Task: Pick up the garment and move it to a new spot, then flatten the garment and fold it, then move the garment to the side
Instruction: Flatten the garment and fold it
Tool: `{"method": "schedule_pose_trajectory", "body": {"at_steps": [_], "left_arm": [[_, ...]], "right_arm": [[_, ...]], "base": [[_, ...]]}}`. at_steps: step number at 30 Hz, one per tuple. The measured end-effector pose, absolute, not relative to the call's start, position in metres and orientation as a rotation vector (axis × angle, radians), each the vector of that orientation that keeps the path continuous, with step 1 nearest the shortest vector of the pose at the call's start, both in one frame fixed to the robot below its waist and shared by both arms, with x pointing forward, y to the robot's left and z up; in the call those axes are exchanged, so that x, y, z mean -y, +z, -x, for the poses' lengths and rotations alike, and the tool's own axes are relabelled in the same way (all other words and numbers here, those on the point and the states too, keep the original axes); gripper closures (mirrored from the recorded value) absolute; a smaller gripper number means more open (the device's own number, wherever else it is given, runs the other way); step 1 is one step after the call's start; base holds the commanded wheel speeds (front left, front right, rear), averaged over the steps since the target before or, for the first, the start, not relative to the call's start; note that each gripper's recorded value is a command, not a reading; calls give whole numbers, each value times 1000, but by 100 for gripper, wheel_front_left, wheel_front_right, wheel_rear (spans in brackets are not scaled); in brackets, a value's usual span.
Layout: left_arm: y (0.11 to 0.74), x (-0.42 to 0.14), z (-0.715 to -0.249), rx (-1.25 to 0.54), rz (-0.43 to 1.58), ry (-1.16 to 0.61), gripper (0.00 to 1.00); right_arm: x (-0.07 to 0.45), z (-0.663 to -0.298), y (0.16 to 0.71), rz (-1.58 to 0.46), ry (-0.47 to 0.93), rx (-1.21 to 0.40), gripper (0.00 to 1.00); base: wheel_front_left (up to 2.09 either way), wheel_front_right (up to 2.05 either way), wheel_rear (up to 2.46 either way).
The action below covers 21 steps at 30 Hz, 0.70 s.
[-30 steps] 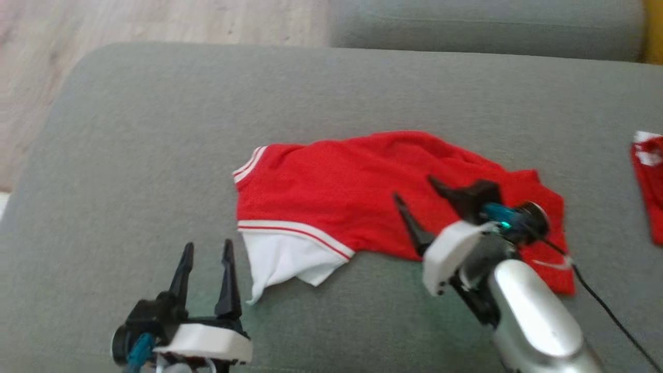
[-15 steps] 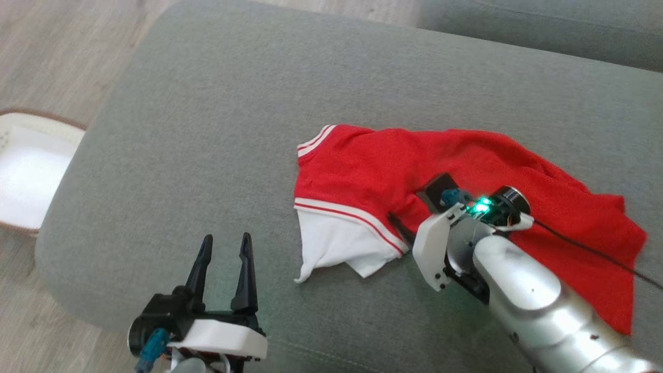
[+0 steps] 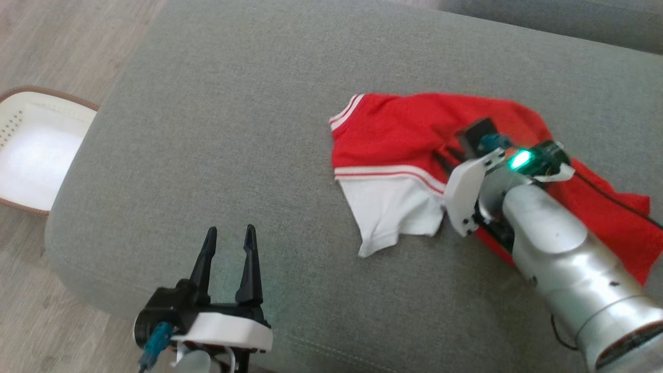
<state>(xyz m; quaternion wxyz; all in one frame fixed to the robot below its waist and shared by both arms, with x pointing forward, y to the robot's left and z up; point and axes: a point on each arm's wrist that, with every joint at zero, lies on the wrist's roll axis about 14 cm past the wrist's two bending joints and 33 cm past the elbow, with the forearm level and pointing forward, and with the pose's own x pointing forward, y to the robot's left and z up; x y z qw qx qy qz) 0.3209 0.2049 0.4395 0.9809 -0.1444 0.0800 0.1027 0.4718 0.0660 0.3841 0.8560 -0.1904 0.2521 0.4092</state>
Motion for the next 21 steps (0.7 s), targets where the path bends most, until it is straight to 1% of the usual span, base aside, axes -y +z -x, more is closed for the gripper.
{"method": "schedule_pose_trajectory", "body": {"at_steps": [3, 4, 5, 6, 7, 14, 18, 21], "left_arm": [[440, -201, -327, -158, 289, 188, 0], [440, -199, -328, -159, 290, 183, 0], [439, -197, -330, -162, 291, 176, 0], [438, -195, -331, -166, 294, 167, 0], [437, -193, -333, -168, 292, 159, 0], [439, -177, -348, -161, 280, 85, 0], [443, -167, -357, -148, 283, 42, 0], [446, -154, -363, -140, 286, -5, 0]], "right_arm": [[-60, -484, 389, 388, 827, -509, 100], [-59, -486, 390, 381, 820, -505, 87], [-59, -487, 391, 370, 815, -499, 60], [-59, -487, 392, 355, 812, -489, 13], [-59, -486, 393, 342, 809, -480, 0], [-47, -489, 413, 256, 764, -379, 0], [-23, -495, 434, 153, 673, -306, 0], [0, -490, 442, 90, 599, -275, 0]], "base": [[0, 0, 0], [0, 0, 0], [0, 0, 0], [0, 0, 0], [0, 0, 0], [0, 0, 0], [0, 0, 0], [0, 0, 0]]}}
